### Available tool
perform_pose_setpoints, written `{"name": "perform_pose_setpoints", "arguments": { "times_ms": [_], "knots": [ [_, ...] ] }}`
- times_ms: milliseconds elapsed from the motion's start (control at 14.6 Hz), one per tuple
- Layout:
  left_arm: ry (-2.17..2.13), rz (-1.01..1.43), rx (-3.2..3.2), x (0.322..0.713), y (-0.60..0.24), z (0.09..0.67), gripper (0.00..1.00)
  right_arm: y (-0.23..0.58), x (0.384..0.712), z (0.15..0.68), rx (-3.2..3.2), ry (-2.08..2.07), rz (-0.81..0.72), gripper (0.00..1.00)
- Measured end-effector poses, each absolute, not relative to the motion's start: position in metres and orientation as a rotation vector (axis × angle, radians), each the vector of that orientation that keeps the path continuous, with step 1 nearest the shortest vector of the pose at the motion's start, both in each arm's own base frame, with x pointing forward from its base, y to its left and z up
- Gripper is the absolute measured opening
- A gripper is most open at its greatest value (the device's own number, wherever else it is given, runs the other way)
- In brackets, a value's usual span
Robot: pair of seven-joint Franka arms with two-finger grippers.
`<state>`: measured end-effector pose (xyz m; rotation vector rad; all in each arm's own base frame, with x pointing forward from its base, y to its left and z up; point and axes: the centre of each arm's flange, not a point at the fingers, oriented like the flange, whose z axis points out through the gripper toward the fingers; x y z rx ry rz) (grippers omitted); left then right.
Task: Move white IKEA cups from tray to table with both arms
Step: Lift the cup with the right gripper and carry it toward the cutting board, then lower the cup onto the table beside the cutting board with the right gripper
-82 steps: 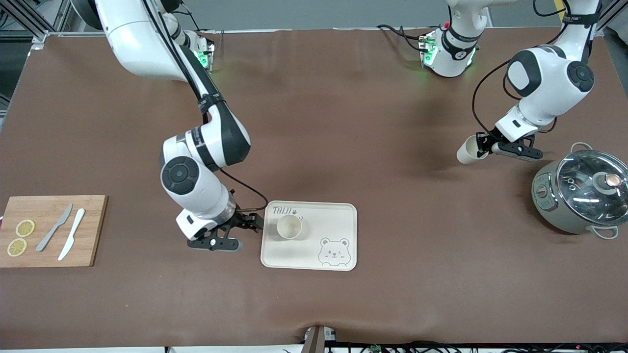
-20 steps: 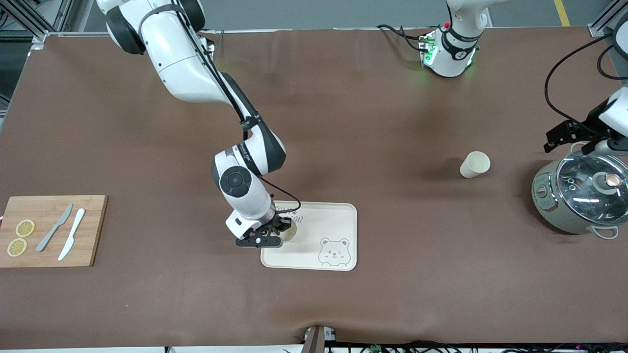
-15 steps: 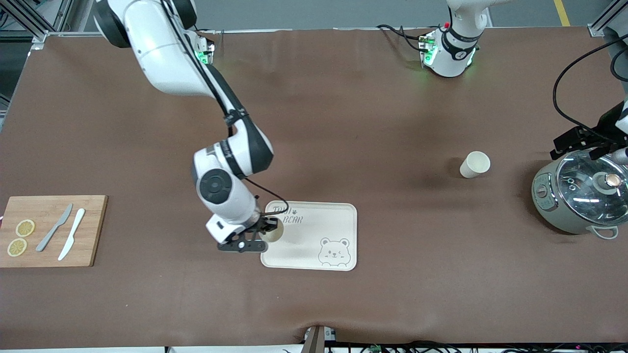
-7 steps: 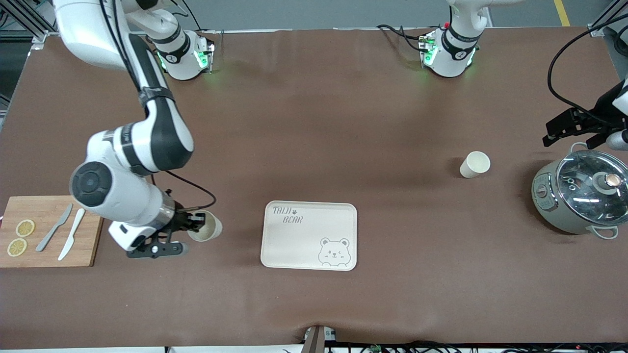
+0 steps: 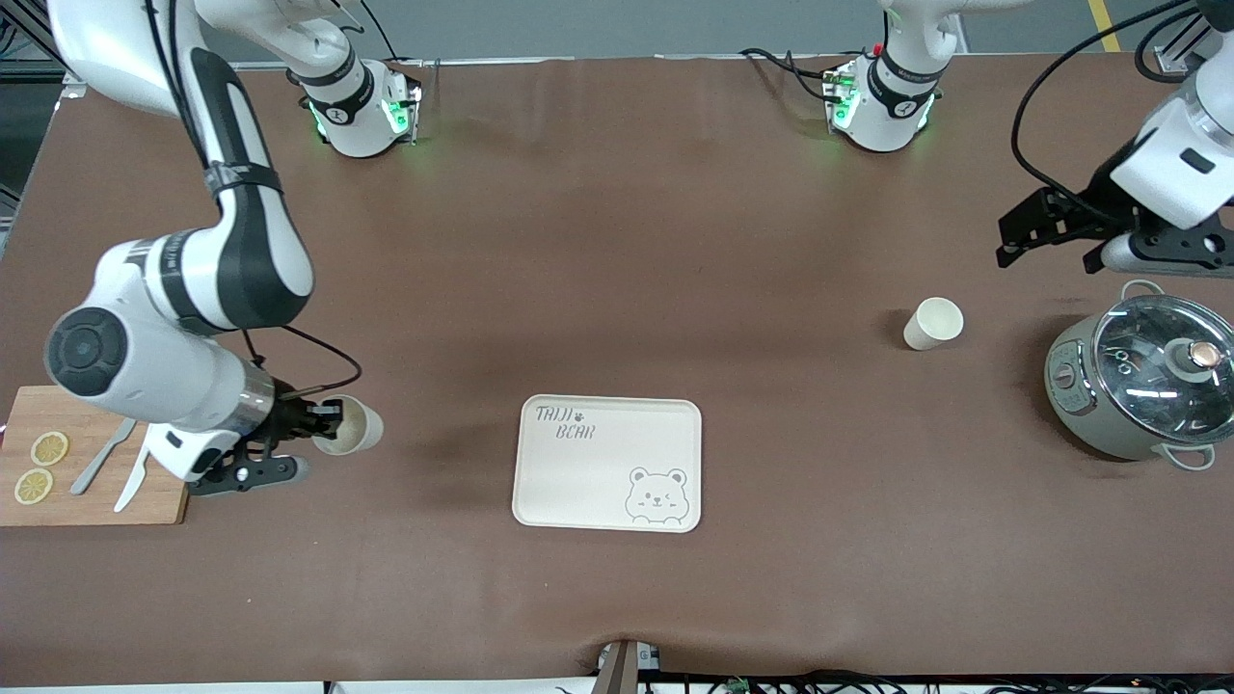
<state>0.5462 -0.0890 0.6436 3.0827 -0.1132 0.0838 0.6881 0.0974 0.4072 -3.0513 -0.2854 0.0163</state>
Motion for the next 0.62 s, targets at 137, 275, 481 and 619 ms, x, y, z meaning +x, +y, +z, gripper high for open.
{"name": "perform_pose_setpoints", "arguments": {
  "times_ms": [137, 275, 481, 619],
  "knots": [
    [-0.114, 0.103, 3.081, 0.542, -0.088, 0.662, 1.0, 0.065, 0.687, 0.399, -3.048, -0.343, -0.007, 0.04],
    [-0.113, 0.097, 3.084, 0.539, -0.085, 0.672, 1.0, 0.03, 0.686, 0.379, -3.047, -0.411, -0.046, 0.04],
    [-0.133, 0.069, 3.087, 0.537, -0.083, 0.671, 1.0, -0.012, 0.677, 0.343, -3.052, -0.477, -0.088, 0.04],
    [-0.13, 0.07, 3.087, 0.537, -0.082, 0.672, 1.0, -0.02, 0.672, 0.325, -3.061, -0.495, -0.136, 0.04]
  ]
}}
